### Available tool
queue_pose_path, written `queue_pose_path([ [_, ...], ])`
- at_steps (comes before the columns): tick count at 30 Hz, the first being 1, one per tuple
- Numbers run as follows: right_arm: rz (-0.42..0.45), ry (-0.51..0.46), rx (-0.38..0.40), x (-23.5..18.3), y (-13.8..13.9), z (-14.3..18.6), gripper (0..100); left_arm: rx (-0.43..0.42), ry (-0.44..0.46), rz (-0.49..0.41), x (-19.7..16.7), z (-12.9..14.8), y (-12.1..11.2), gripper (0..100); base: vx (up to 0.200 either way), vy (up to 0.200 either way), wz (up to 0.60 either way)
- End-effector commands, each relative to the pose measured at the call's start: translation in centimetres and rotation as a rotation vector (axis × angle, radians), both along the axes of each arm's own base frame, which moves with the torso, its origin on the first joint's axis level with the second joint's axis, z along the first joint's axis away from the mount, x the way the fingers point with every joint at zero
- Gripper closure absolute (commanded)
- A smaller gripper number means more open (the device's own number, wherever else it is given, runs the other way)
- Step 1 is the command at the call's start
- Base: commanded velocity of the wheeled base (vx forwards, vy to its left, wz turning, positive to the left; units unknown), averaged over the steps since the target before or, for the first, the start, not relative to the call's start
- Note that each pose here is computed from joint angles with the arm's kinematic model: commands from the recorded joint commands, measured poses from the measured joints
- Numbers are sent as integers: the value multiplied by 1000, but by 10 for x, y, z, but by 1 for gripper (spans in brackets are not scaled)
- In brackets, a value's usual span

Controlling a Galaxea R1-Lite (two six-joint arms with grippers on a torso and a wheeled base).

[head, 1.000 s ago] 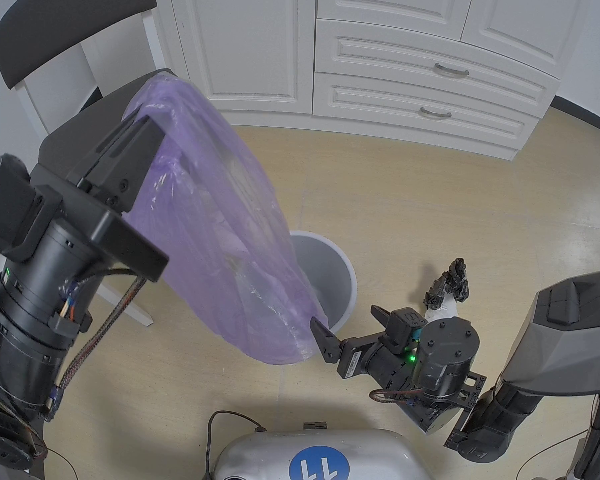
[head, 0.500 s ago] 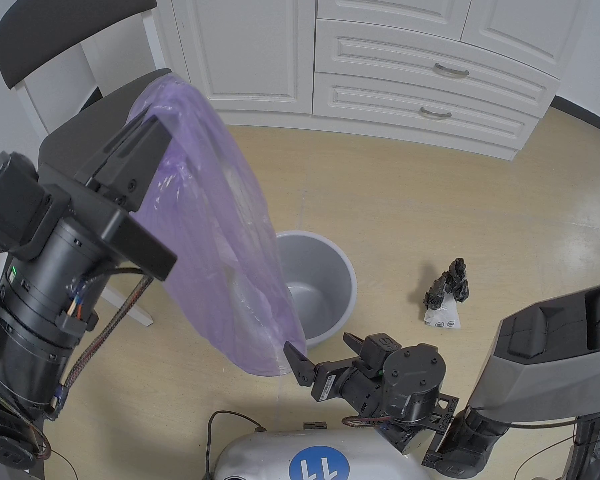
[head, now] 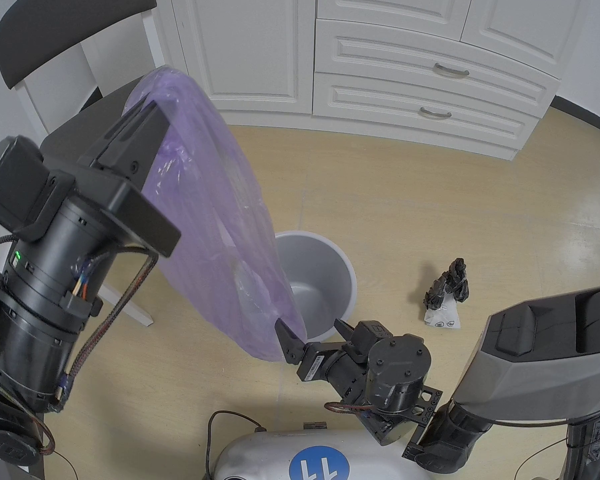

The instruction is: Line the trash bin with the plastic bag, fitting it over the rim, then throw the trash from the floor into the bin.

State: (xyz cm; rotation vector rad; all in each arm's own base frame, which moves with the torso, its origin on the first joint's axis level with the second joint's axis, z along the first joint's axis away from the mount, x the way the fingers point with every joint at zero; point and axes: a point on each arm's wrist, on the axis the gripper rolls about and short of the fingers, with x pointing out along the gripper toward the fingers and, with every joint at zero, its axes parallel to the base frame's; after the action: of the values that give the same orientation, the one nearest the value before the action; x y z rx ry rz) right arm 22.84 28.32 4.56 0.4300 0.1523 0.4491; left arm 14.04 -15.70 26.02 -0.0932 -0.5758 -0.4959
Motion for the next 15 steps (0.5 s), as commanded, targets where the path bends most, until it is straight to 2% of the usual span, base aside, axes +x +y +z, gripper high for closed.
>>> queue_pose_path([
  [1, -38, -29, 59, 10, 7, 4, 0, -19, 8, 17, 5, 2, -4, 100, 0, 0, 0],
  [5, -66, -30, 108, 17, 13, 4, 0, -69, 17, 53, 8, 10, -6, 100, 0, 0, 0],
  [15, -79, -13, 127, 22, 13, -2, 0, -147, 14, 67, 11, 22, -7, 100, 0, 0, 0],
])
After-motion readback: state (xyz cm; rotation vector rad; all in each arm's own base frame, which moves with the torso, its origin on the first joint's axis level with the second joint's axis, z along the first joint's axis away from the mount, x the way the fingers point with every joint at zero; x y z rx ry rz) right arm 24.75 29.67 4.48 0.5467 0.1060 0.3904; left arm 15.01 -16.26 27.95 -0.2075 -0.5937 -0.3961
